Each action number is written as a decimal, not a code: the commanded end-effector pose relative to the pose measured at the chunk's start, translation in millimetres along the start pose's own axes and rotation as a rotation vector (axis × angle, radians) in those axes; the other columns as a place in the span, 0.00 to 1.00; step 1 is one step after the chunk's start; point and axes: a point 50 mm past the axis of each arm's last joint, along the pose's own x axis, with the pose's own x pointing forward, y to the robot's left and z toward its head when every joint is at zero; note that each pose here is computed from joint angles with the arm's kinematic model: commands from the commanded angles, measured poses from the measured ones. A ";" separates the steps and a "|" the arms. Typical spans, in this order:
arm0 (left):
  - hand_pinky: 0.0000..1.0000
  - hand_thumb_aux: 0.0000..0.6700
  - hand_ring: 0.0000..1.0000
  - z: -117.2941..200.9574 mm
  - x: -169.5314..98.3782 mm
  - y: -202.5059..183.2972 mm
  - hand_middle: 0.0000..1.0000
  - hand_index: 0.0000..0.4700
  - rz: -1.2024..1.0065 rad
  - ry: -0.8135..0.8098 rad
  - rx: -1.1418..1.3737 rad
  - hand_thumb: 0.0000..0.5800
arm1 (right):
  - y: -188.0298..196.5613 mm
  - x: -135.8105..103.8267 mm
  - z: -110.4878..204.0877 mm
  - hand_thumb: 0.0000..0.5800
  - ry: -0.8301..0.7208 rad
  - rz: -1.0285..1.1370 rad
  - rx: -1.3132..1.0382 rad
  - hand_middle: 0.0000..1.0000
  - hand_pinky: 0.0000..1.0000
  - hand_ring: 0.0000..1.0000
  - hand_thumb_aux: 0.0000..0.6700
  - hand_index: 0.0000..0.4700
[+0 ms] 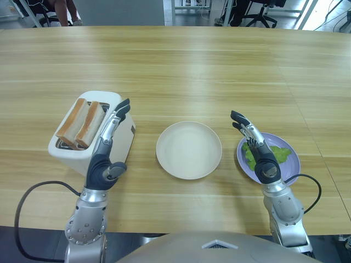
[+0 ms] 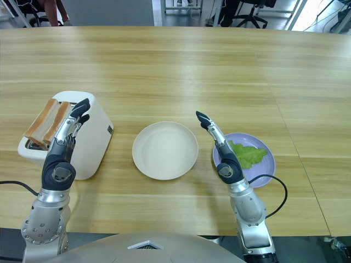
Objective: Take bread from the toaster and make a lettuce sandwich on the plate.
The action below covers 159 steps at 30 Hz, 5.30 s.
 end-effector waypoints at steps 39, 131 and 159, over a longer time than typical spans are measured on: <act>0.00 1.00 0.00 -96.0 16.0 114.3 0.00 0.98 -0.061 0.658 1.065 1.00 | -5.0 6.3 5.3 0.00 -0.036 -0.005 -0.021 0.00 0.00 0.00 0.00 0.00; 0.00 0.00 0.00 -31.5 88.6 -38.5 0.00 0.00 -0.398 0.127 0.447 0.00 | -116.6 -15.0 -71.8 1.00 0.650 0.698 -1.460 0.00 0.00 0.00 1.00 0.98; 0.00 0.00 0.00 -43.0 -4.1 95.7 0.00 0.00 0.159 0.520 1.105 0.00 | 3.2 65.3 -44.7 1.00 0.085 0.421 -1.056 0.00 0.00 0.00 1.00 0.98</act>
